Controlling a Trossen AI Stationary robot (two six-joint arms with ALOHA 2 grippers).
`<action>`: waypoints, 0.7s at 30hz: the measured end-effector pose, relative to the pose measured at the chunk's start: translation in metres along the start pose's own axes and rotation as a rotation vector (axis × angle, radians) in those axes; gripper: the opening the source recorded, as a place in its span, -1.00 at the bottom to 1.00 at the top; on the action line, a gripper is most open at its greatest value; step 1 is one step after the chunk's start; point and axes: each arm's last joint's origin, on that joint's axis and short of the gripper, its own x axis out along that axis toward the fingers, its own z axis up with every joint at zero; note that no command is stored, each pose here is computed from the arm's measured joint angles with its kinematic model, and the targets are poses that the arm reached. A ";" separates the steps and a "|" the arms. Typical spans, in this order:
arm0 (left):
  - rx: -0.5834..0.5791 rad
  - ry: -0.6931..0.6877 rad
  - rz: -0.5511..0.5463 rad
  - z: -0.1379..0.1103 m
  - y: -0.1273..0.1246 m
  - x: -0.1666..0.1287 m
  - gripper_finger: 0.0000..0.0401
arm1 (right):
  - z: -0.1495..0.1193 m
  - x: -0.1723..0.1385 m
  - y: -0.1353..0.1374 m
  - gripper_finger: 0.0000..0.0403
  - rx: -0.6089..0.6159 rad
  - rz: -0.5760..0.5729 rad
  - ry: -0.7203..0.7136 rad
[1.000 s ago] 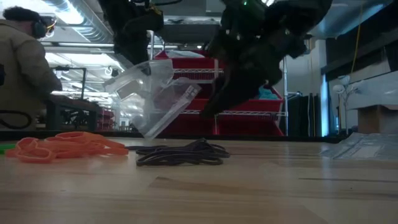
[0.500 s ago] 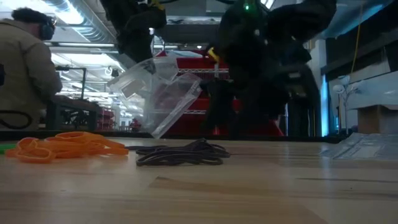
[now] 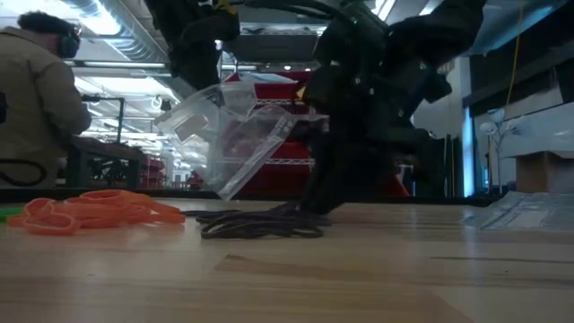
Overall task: Sort rubber bands
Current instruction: Put the black rubber band into the transparent zip bag
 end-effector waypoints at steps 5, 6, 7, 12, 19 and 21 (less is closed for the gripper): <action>0.006 0.000 -0.001 0.000 0.000 0.000 -1.00 | 0.011 -0.042 -0.010 -0.94 0.037 -0.024 -0.002; 0.006 -0.001 -0.001 0.000 0.000 0.000 -1.00 | 0.013 -0.053 -0.012 -0.96 0.044 -0.028 -0.005; 0.005 -0.001 -0.001 0.000 0.000 0.000 -1.00 | 0.015 -0.064 -0.014 -0.97 0.049 -0.037 -0.015; -0.016 -0.019 -0.007 0.002 -0.001 0.000 -1.00 | 0.027 -0.117 -0.030 -0.98 0.100 -0.143 -0.128; -0.088 -0.099 -0.045 0.010 -0.003 -0.001 -1.00 | 0.042 -0.149 -0.056 -0.98 0.241 -0.292 -0.395; -0.128 -0.109 -0.049 0.012 -0.003 -0.001 -1.00 | 0.046 -0.147 -0.058 -0.98 0.227 -0.289 -0.453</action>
